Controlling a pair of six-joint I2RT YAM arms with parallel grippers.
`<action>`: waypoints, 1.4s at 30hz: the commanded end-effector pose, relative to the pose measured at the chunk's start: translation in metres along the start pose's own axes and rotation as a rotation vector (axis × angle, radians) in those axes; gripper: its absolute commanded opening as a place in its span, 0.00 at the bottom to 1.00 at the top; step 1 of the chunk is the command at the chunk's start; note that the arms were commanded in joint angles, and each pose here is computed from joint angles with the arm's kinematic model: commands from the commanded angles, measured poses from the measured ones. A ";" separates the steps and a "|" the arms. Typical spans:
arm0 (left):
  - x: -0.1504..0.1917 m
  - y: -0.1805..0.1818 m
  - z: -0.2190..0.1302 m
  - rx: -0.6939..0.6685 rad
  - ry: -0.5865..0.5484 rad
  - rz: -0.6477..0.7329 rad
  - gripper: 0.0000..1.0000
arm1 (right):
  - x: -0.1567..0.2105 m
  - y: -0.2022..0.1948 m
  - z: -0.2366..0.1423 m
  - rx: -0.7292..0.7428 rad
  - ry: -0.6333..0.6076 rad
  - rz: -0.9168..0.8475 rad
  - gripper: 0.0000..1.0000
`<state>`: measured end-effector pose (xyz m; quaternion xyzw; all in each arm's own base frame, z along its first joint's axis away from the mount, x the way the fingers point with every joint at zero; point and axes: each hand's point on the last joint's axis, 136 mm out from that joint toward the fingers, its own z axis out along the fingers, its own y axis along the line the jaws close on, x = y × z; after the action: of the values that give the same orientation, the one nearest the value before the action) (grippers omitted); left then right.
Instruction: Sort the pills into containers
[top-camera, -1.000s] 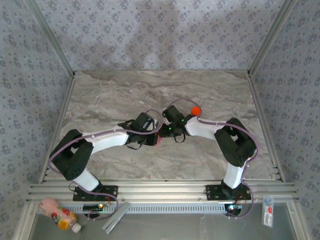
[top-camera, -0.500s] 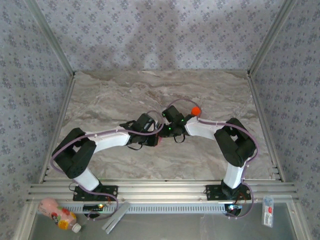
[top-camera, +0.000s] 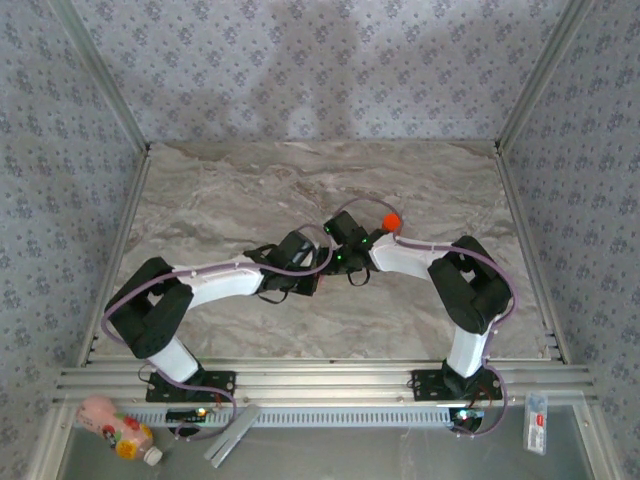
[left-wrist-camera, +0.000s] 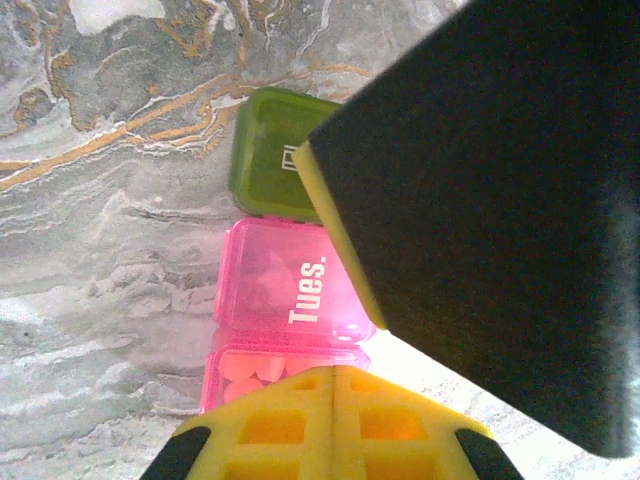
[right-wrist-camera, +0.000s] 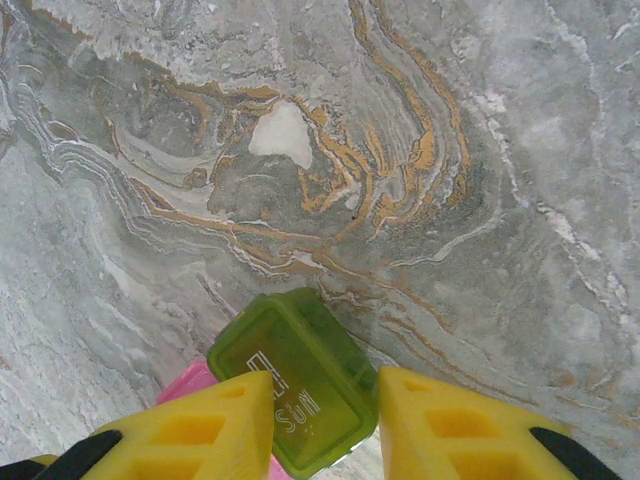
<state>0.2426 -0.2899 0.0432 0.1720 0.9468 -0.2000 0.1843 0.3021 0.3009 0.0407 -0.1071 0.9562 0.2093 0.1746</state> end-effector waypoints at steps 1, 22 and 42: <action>0.029 0.018 0.013 -0.105 0.102 0.068 0.00 | 0.028 -0.014 0.012 0.072 0.097 0.007 0.33; -0.048 0.005 -0.045 -0.119 -0.160 0.091 0.20 | 0.000 0.002 -0.009 0.020 0.060 0.014 0.35; -0.190 0.071 -0.247 -0.393 -0.750 0.017 1.00 | -0.141 0.003 -0.187 -0.080 -0.356 0.038 0.77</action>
<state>0.3590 -0.1975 0.2775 0.0783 0.8528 -0.1030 0.5060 0.3749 0.2650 0.2112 -0.0595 0.9146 0.2646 0.2998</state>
